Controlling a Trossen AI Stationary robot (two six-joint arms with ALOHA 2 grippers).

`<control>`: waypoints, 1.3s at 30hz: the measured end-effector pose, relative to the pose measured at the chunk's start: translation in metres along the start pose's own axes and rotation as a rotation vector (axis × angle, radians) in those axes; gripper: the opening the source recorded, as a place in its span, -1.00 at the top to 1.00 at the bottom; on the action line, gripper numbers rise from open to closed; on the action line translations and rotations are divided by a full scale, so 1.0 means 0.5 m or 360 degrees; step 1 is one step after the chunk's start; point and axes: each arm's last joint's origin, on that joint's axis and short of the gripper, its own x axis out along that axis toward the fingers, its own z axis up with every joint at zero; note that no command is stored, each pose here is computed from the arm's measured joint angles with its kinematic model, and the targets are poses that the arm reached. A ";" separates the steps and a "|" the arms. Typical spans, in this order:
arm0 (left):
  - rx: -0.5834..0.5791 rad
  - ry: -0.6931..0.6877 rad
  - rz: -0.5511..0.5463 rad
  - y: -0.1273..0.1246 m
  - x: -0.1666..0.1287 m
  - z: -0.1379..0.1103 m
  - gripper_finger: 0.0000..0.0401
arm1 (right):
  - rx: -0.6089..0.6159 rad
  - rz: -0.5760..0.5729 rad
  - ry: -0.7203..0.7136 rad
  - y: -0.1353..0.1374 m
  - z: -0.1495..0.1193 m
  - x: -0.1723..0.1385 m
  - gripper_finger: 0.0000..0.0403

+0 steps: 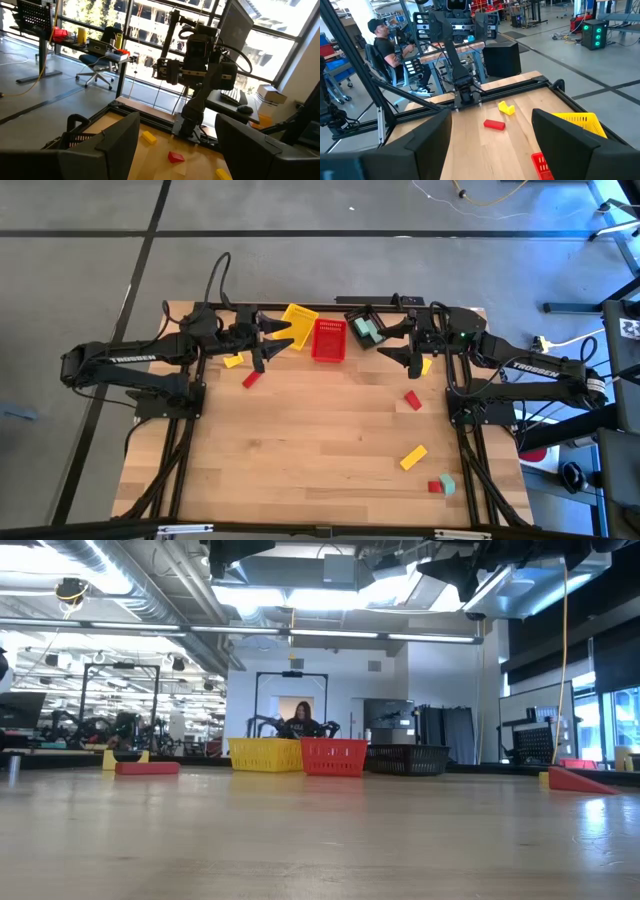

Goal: Sort & place blocks by color
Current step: Put the blue block into the black bin

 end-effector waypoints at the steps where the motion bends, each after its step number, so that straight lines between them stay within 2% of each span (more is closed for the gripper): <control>1: 0.0000 0.0000 0.0001 0.000 0.000 0.000 -0.26 | 0.0000 0.0000 0.0000 0.000 0.000 0.000 -0.37; 7: 0.0000 0.0000 0.0001 0.000 0.000 0.000 -0.26 | 0.0056 -0.0001 0.0000 0.000 0.000 0.000 -0.37; 12: 0.0000 -0.0003 0.0010 0.000 0.000 0.000 -0.26 | 0.0229 0.0017 0.0005 0.003 -0.001 0.002 -0.37; 15: 0.0000 -0.0004 0.0013 0.000 0.000 0.000 -0.26 | 0.0341 0.0113 0.0115 0.025 0.004 0.004 -0.37; 18: 0.0000 -0.0004 0.0013 0.000 0.000 0.000 -0.26 | 0.0498 0.0207 0.0443 0.060 0.006 0.000 -0.37; 21: 0.0000 -0.0004 0.0013 0.000 0.000 0.000 -0.26 | 0.0691 0.0172 0.0910 0.099 -0.006 -0.011 -0.37; 26: 0.0000 -0.0004 0.0014 0.001 0.000 0.000 -0.26 | 0.1157 -0.0045 0.1628 0.158 -0.051 -0.038 -0.37; 30: 0.0000 -0.0004 0.0013 0.000 0.000 0.000 -0.26 | 0.1482 -0.0233 0.2008 0.209 -0.106 -0.058 -0.37; 36: 0.0000 -0.0004 0.0014 0.001 0.000 0.000 -0.26 | 0.1660 -0.0443 0.2476 0.277 -0.194 -0.085 -0.37; 39: 0.0000 -0.0005 0.0014 0.000 0.000 0.000 -0.26 | 0.1679 -0.0524 0.2678 0.304 -0.234 -0.095 -0.37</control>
